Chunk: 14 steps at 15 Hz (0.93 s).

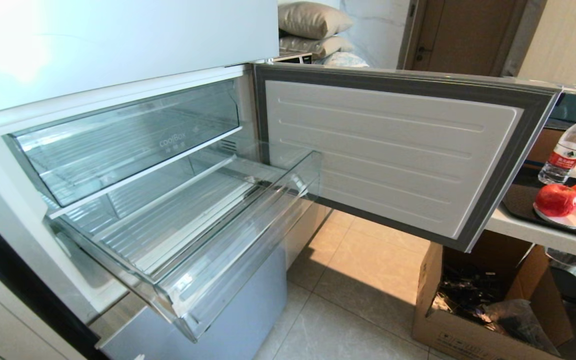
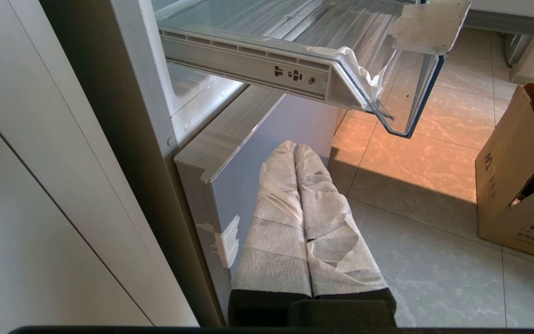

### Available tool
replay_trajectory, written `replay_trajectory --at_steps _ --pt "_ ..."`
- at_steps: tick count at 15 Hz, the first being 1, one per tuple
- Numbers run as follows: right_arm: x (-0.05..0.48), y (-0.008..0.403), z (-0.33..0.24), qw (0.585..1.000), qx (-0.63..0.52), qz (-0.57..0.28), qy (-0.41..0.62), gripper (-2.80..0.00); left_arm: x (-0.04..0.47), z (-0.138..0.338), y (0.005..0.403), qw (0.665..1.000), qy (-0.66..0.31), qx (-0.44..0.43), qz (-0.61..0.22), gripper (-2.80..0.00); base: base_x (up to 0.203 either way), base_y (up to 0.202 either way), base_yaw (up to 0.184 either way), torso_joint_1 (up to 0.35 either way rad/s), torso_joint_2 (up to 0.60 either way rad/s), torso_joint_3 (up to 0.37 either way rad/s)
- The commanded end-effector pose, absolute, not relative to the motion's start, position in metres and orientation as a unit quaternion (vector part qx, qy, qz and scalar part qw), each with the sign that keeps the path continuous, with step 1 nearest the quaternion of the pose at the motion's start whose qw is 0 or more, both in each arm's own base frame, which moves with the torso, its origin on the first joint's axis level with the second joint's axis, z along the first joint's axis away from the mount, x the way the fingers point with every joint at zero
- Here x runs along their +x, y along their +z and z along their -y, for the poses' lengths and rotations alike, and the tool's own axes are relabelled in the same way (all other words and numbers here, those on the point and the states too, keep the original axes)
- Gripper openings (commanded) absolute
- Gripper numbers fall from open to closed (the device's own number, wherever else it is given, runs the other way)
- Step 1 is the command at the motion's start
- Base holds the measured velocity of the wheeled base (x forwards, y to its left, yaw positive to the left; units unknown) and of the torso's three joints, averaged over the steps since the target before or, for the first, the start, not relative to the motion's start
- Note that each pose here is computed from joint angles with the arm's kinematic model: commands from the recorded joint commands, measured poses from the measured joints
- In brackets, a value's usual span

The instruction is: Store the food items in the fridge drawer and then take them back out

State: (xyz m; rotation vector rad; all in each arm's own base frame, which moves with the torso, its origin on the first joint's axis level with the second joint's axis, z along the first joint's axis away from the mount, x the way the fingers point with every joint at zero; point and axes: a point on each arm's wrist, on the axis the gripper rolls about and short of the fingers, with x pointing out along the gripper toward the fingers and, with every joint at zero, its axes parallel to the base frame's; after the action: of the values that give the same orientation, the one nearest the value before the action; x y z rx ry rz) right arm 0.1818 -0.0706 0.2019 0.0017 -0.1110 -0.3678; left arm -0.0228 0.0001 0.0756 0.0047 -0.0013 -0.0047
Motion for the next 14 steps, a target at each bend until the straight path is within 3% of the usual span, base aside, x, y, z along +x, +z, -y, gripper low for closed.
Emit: replay_trajectory --at_steps 1,5,7,11,12,14 --pt "0.131 0.216 0.044 0.987 0.002 0.066 -0.145 -2.8 -0.023 0.0 0.076 1.0 -0.002 0.002 0.001 -2.8 0.0 0.0 0.0 0.0 0.0 0.0" --pt "0.06 0.181 0.005 1.0 0.002 -0.009 -0.009 -2.8 -0.023 0.0 0.076 1.0 -0.002 0.002 0.001 -2.8 0.0 0.0 0.0 0.0 0.0 0.0" --pt "0.03 0.145 0.0 0.999 -0.021 -0.035 0.022 -2.8 -0.023 0.0 0.076 1.0 -0.002 0.002 0.001 -2.8 0.0 0.0 0.0 0.0 0.0 0.0" --pt "-0.001 0.088 -0.001 0.994 -0.045 -0.103 0.007 -2.8 -0.023 0.0 0.076 1.0 -0.002 0.002 0.001 -2.8 0.0 0.0 0.0 0.0 0.0 0.0" --pt "-0.002 0.079 -0.001 0.989 -0.045 -0.14 -0.003 -2.8 -0.023 0.0 0.076 1.0 -0.002 0.002 0.001 -2.8 0.0 0.0 0.0 0.0 0.0 0.0" --pt "-0.003 0.078 -0.001 0.99 -0.043 -0.132 0.001 -2.8 -0.023 0.0 0.076 1.0 -0.002 0.002 0.001 -2.8 0.0 0.0 0.0 0.0 0.0 0.0"
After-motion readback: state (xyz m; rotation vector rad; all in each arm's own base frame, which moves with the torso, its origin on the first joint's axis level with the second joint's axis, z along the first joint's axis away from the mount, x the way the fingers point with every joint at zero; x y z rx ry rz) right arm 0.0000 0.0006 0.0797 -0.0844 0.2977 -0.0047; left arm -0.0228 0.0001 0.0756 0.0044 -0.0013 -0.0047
